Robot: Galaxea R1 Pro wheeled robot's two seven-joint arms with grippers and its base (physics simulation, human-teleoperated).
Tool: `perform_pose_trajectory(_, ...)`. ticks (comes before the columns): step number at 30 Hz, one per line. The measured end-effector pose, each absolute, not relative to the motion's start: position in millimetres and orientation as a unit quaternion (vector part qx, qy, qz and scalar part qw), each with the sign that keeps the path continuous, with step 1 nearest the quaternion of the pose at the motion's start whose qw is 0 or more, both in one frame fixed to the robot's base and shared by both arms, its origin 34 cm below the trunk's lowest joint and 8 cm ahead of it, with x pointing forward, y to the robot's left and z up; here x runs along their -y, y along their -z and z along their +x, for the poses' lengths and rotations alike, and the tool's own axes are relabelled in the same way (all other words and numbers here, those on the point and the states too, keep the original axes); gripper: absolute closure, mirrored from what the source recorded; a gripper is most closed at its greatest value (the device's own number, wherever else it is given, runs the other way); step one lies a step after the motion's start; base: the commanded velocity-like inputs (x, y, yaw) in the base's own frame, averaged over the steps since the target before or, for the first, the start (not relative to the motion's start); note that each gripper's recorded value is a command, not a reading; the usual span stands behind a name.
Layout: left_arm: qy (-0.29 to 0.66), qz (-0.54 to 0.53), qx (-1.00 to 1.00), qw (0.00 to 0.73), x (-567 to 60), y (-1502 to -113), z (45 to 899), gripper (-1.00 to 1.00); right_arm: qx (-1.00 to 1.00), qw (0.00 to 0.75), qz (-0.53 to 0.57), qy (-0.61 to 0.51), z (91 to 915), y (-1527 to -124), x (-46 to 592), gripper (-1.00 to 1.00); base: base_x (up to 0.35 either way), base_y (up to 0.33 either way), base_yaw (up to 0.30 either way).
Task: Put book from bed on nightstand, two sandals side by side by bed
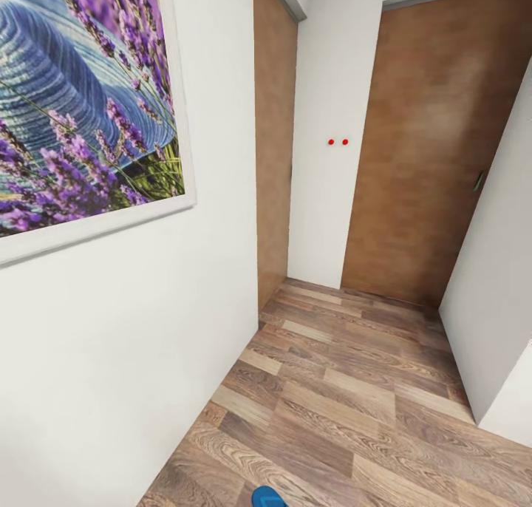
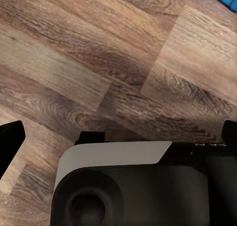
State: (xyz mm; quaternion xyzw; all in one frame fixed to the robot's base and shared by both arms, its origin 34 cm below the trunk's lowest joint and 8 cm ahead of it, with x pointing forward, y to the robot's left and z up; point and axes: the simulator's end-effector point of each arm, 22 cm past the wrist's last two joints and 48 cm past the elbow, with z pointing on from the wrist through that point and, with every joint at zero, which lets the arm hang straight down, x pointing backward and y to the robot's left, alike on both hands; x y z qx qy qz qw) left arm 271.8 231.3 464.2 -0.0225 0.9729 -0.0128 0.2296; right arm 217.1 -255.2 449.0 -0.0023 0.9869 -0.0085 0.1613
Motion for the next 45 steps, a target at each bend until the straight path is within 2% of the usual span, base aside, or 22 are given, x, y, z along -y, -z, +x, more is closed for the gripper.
perform_pose_trajectory(29,0.013,-0.023,-0.973,0.230,-231.3,-464.2,271.8,-1.00,-0.987,0.161,-0.002,0.009,217.1,-449.1,255.3,-1.00,0.000,0.000,-0.003)
perform_pose_trajectory(45,0.013,-0.022,-0.971,0.237,-231.2,-466.4,277.6,-1.00,-0.986,0.169,-0.002,0.008,223.0,-450.3,255.1,-1.00,0.000,0.000,-0.203)
